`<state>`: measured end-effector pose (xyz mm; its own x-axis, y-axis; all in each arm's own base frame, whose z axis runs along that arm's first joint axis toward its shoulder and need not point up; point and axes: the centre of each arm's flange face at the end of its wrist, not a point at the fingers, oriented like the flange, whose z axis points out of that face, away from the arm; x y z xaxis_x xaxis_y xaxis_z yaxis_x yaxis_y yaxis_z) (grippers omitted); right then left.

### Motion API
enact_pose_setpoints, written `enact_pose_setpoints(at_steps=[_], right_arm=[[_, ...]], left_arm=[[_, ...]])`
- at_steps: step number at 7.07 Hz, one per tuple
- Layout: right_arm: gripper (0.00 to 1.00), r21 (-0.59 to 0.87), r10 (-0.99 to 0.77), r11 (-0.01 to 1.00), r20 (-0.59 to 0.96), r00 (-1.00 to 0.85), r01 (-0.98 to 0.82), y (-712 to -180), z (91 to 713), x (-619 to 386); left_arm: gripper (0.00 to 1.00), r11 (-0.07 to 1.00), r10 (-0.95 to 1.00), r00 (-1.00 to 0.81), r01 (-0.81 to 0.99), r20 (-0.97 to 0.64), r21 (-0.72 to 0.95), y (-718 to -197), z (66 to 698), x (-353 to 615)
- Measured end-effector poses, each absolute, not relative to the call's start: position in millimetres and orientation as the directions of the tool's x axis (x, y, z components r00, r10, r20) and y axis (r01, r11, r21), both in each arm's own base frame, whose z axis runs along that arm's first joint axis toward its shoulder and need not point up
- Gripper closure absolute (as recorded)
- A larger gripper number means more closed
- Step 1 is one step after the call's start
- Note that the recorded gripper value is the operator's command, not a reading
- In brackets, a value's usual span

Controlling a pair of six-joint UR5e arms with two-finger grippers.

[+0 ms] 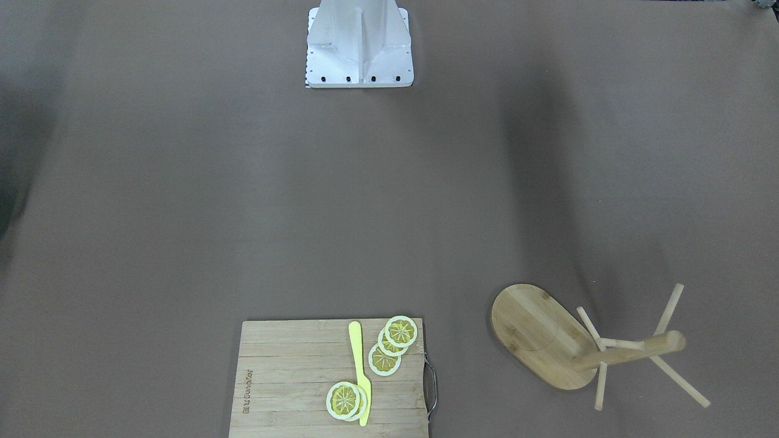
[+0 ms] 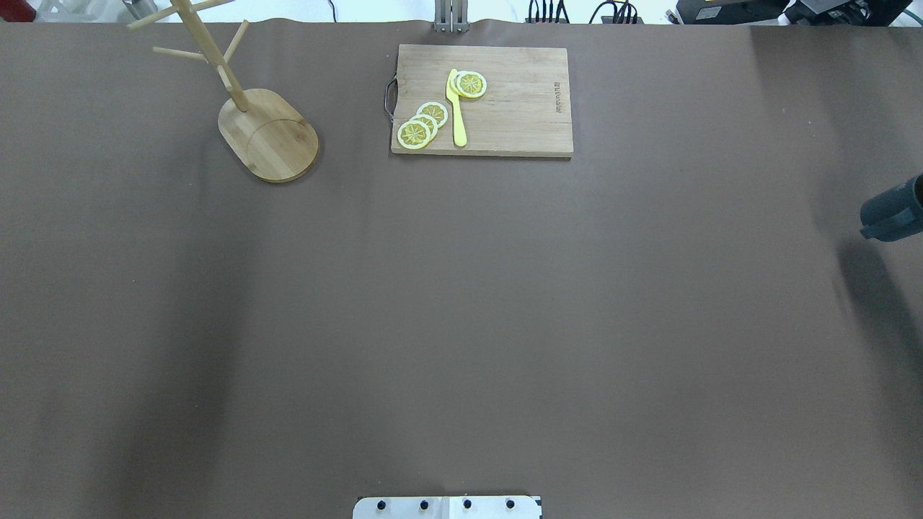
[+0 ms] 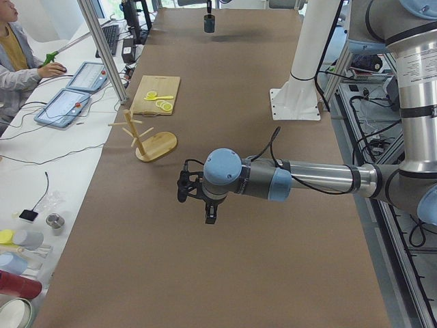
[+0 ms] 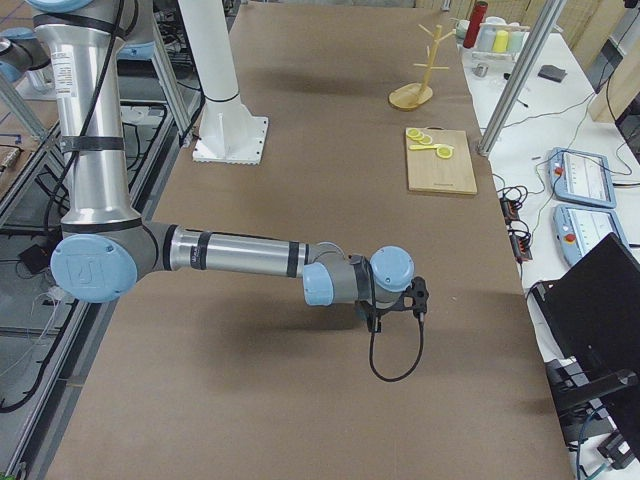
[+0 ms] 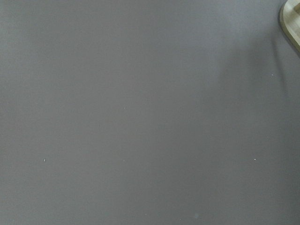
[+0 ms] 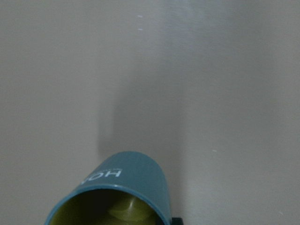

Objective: Hang cup on storage rack
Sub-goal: 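Carry the teal mug with the right gripper toward the table center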

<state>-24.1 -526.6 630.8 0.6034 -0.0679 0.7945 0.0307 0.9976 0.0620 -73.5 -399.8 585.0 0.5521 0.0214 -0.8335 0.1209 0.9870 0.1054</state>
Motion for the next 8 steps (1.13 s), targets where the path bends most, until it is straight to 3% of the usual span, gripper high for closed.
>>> enact_pose_setpoints(at_steps=[5,8], right_arm=[[1.0,0.298,-0.357,0.934,0.778,0.517,0.196,-564,423,-224],[1.0,0.331,-0.389,0.921,0.767,0.51,0.204,-542,325,-354]], left_arm=[[0.02,0.987,0.023,0.548,0.119,-0.836,0.105,-401,584,-72],[0.02,0.988,0.023,0.532,0.117,-0.847,0.1,-400,584,-71]])
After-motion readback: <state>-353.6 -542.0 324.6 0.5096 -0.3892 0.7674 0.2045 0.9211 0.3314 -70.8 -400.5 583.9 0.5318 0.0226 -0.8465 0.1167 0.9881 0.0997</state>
